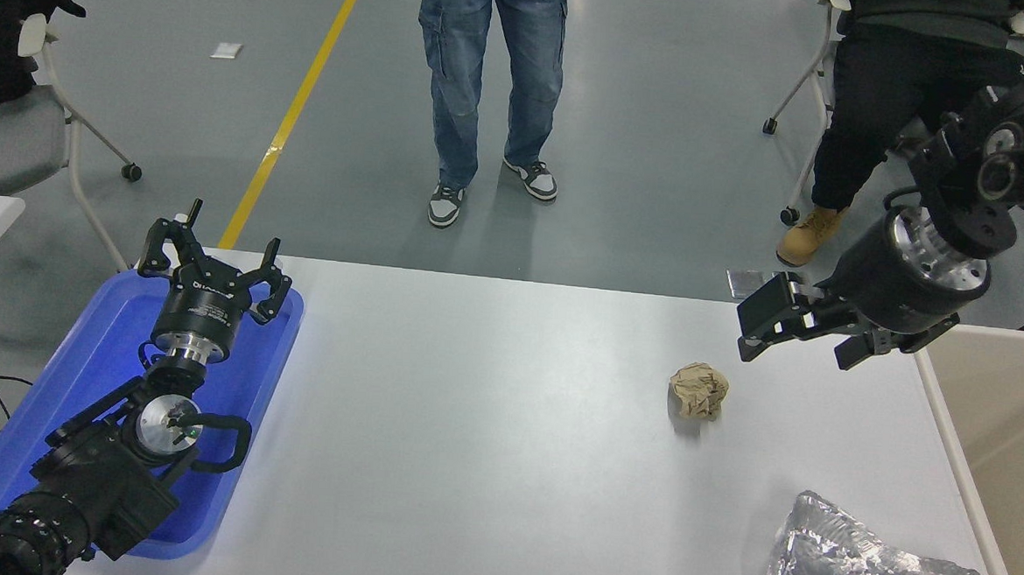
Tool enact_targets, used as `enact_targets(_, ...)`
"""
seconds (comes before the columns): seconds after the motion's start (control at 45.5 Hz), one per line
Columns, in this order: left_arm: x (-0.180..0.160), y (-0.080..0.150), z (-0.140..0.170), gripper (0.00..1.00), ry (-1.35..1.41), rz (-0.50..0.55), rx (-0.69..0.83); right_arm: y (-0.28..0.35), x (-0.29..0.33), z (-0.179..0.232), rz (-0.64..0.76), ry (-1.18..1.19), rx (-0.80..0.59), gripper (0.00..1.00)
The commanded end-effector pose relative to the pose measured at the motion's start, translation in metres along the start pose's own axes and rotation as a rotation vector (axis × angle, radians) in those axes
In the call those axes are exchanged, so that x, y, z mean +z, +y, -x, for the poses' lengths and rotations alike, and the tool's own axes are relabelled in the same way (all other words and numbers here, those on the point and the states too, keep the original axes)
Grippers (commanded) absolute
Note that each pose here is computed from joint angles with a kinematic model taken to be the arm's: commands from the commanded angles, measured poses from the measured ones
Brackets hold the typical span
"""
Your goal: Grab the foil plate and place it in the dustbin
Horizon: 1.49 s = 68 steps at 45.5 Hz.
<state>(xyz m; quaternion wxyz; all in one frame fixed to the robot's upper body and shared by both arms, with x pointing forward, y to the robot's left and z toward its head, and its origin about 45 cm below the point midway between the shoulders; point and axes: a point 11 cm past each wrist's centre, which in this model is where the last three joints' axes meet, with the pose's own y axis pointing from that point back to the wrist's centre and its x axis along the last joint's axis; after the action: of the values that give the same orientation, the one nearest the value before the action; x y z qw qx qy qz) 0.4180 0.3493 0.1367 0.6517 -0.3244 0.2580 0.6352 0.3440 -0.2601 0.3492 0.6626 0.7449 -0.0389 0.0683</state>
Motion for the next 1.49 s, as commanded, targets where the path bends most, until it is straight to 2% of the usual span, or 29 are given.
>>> enact_targets(0.0,0.0,0.0,0.0,1.0,-0.001,-0.002,0.0,0.001,0.0,-0.001,-0.003,-0.001,0.003,1.0)
enact_targets(1.165,0.0,0.0,0.0,1.0,0.001,-0.001,0.0,0.001,0.006,-0.005,0.013,-0.006,0.021,1.0)
enact_targets(1.473,0.0,0.0,0.0,1.0,0.001,-0.001,0.0,-0.004,0.029,-0.015,0.0,-0.071,0.051,1.0)
